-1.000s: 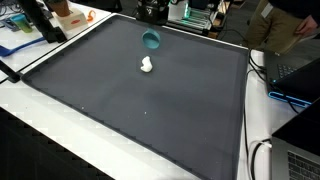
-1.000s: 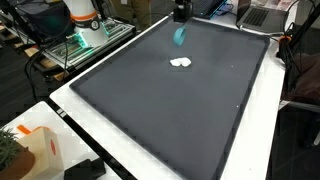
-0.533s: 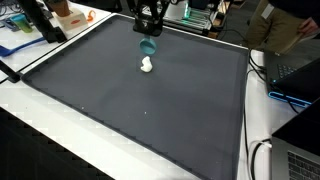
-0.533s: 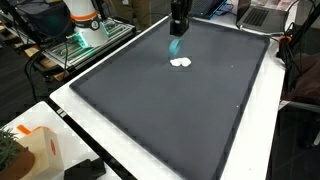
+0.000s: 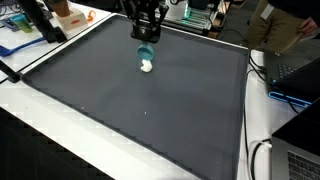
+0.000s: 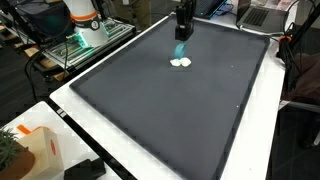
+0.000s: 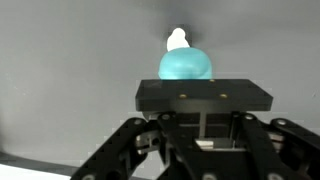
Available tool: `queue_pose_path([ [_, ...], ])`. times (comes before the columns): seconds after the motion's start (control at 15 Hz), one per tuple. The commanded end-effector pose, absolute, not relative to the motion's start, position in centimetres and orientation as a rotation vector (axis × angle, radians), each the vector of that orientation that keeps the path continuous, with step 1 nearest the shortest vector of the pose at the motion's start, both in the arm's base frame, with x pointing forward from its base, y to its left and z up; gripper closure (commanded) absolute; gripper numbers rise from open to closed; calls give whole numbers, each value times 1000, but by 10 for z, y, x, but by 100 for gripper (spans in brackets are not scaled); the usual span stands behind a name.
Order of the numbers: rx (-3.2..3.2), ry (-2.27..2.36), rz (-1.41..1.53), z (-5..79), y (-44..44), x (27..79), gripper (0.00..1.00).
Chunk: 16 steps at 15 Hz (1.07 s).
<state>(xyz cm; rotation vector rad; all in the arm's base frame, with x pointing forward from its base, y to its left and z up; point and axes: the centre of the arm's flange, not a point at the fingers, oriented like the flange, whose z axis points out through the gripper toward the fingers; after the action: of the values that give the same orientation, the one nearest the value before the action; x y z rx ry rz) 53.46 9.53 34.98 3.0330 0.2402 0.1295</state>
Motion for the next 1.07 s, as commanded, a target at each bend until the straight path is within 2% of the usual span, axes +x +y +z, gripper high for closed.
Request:
queue_pose_path([
  [0.0, 3034, 243, 126, 349, 97, 535, 54],
  [0.13, 3034, 247, 123, 348, 98, 535, 54],
  [0.2, 3029, 241, 130, 344, 99, 538, 79],
  [0.73, 3002, 255, 124, 298, 89, 548, 79],
  [1.0, 3032, 238, -27, 274, 81, 539, 79],
])
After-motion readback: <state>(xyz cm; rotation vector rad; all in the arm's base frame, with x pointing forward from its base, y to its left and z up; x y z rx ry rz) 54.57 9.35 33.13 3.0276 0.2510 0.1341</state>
